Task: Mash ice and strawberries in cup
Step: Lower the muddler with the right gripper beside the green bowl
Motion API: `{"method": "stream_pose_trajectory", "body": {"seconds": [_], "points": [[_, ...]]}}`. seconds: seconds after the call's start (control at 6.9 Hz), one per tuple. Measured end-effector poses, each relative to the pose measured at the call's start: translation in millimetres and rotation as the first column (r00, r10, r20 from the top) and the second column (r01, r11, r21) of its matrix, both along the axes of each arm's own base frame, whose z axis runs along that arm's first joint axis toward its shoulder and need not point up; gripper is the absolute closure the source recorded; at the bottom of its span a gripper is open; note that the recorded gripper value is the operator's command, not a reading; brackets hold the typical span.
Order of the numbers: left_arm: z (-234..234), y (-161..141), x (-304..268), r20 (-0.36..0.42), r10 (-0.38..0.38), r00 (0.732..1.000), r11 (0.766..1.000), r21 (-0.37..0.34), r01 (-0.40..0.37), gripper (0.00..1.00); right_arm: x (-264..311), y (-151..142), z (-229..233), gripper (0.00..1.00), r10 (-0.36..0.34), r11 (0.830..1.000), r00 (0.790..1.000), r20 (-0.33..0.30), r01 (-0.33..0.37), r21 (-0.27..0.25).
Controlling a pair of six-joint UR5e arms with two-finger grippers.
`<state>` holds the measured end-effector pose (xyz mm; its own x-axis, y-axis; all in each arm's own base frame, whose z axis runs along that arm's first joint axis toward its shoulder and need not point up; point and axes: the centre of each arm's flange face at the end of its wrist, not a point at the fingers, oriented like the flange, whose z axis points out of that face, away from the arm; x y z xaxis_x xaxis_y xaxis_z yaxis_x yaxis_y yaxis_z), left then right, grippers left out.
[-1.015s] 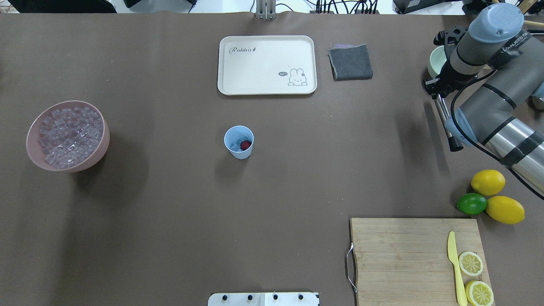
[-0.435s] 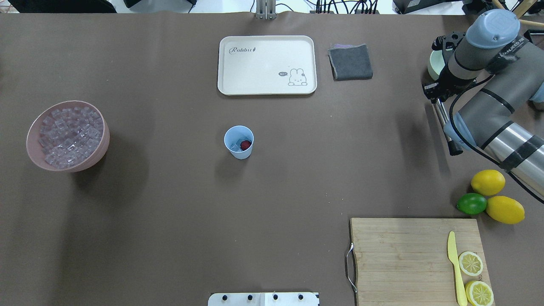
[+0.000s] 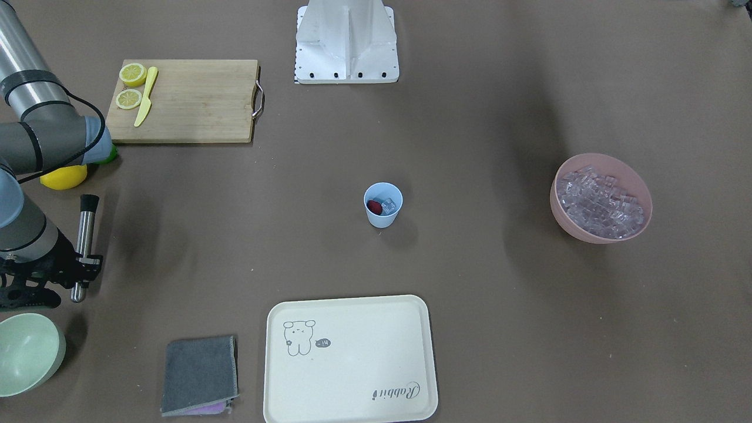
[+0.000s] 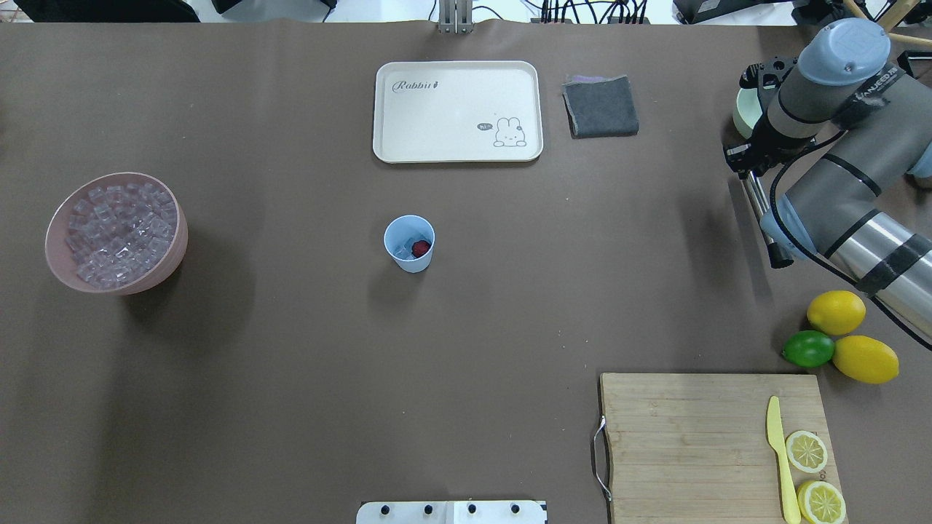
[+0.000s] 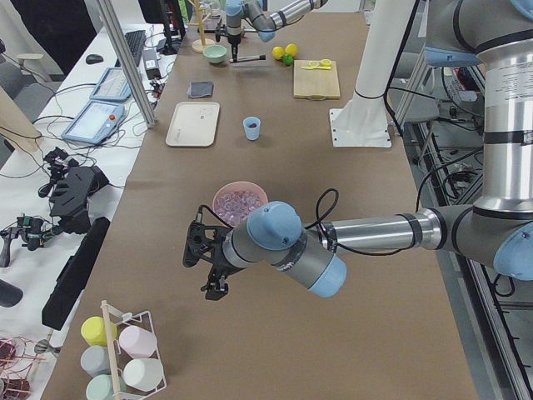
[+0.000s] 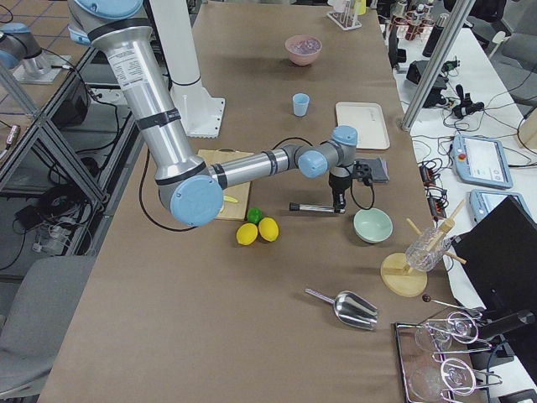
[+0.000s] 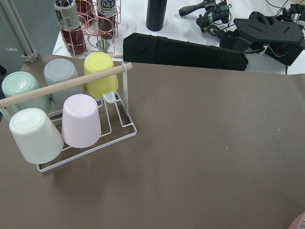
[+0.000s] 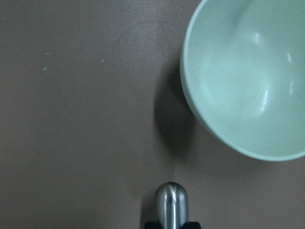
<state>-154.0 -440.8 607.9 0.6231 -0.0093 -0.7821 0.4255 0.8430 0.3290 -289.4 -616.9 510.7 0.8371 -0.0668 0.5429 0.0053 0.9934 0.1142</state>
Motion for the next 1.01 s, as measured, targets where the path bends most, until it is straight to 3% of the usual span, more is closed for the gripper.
{"method": "stream_pose_trajectory", "body": {"seconds": [0.58,0.72,0.87,1.01], "points": [[0.0,-0.7,-0.2,0.0,0.0,1.0,1.0,-0.001,0.0,0.02,-8.6,7.6,11.2,1.0,-0.012,1.0,1.0,-0.023,0.011,-0.006],[-0.4,-0.8,-0.2,0.0,0.0,1.0,1.0,0.001,0.0,0.02,-11.2,8.8,12.4,0.38,-0.011,1.0,0.999,-0.032,0.011,-0.003],[-0.8,-0.8,-0.2,0.001,0.0,1.0,1.0,0.002,0.0,0.02,-12.8,10.0,13.5,0.0,-0.01,1.0,0.999,-0.036,0.01,-0.003],[-0.4,0.6,-0.2,0.001,-0.001,1.0,1.0,0.003,0.001,0.02,-12.5,12.8,15.3,0.0,-0.008,1.0,0.999,-0.041,0.008,-0.002]]}}
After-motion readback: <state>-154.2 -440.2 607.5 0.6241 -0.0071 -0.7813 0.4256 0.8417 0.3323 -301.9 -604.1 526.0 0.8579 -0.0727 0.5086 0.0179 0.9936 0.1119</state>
